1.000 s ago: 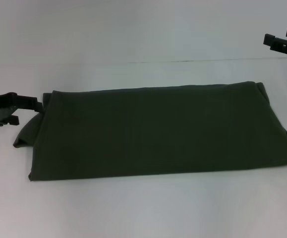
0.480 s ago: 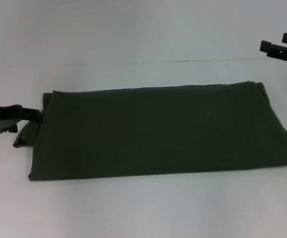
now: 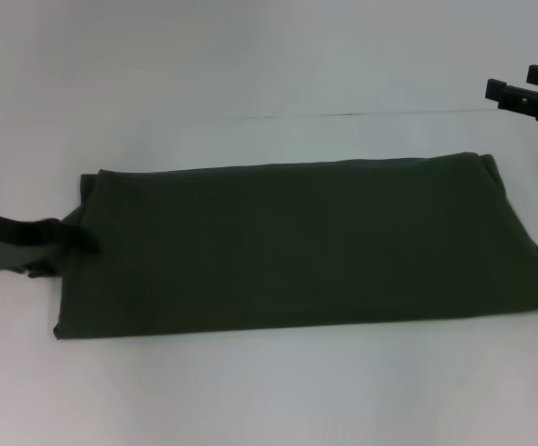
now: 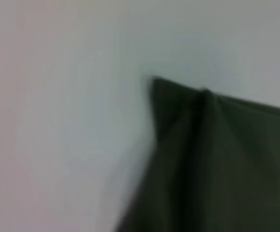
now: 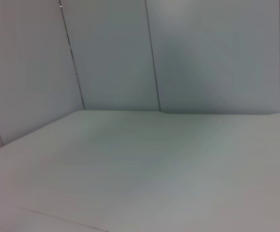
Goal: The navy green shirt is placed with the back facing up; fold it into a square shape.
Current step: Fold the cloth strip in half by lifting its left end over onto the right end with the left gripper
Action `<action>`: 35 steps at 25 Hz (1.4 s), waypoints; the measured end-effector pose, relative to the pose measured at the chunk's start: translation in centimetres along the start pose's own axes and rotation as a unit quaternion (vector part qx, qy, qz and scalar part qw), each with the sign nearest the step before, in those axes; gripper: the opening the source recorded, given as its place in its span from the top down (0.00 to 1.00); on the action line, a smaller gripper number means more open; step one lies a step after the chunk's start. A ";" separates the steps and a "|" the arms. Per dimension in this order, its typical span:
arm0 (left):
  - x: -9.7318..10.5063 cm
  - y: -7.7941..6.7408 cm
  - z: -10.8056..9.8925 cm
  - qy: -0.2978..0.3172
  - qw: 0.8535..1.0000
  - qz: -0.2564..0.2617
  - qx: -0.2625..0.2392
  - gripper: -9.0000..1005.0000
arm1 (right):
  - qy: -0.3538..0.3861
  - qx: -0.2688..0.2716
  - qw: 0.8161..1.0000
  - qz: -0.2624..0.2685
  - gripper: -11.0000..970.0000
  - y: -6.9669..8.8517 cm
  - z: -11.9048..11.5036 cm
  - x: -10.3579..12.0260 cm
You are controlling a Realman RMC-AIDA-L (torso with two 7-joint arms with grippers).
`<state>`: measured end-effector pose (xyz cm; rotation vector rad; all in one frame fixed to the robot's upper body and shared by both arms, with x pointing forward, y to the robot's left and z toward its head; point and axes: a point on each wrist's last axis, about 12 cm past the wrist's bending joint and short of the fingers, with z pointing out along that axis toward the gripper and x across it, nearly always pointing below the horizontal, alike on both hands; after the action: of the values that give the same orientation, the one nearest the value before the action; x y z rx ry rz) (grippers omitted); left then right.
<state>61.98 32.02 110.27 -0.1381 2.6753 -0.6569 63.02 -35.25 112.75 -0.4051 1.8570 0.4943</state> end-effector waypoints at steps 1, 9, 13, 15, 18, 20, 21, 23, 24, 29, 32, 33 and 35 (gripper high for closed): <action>0.1 -0.4 0.2 0.009 1.000 -0.003 0.010 0.14 | 0.000 0.000 1.000 0.000 0.11 0.0 0.0 0.0; -0.6 -4.8 0.2 0.038 0.991 -0.014 0.130 0.14 | -0.002 -0.003 1.000 -0.006 0.11 0.2 0.5 -0.5; -1.1 -4.8 -0.2 0.033 0.990 -0.021 0.133 0.14 | 0.000 -0.008 1.000 -0.012 0.11 0.4 0.8 -0.7; -0.9 -3.9 -0.3 0.034 0.992 -0.037 0.115 0.14 | 0.000 -0.009 1.000 -0.012 0.11 0.4 0.8 -0.8; -0.4 -1.9 -0.9 0.024 0.993 -0.069 0.092 0.14 | -0.001 -0.009 1.000 -0.012 0.11 0.4 0.9 -0.9; 0.0 -1.0 -1.3 0.020 0.992 -0.084 0.088 0.14 | -0.001 -0.008 1.000 -0.013 0.11 0.4 0.9 -1.0; 0.2 -0.7 -1.5 0.021 0.992 -0.090 0.090 0.14 | -0.001 -0.006 1.000 -0.013 0.11 0.4 0.9 -1.0; 0.4 -0.3 -2.2 0.020 0.991 -0.096 0.097 0.14 | 0.000 -0.004 1.000 -0.013 0.11 0.3 1.0 -1.1; 0.4 -0.2 -2.6 0.020 0.990 -0.097 0.101 0.14 | 0.000 -0.003 1.000 -0.014 0.11 0.3 1.1 -1.2; 0.7 0.6 -4.6 0.010 0.987 -0.106 0.122 0.14 | -0.001 -0.003 1.000 -0.015 0.11 0.4 1.3 -1.4; 1.4 1.3 -4.9 0.021 0.986 -0.113 0.121 0.14 | -0.001 -0.003 1.000 -0.014 0.11 0.4 1.3 -1.4; 1.7 1.6 -5.0 0.023 0.985 -0.118 0.120 0.14 | 0.000 -0.003 1.000 -0.014 0.11 0.4 1.3 -1.3; 2.2 2.1 -5.0 0.023 0.984 -0.129 0.123 0.14 | 0.000 -0.004 1.000 -0.015 0.11 0.4 1.3 -1.3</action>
<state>58.02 35.58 112.67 -0.4101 2.6149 -1.0746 64.31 -34.13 113.66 -0.4377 1.8464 0.4801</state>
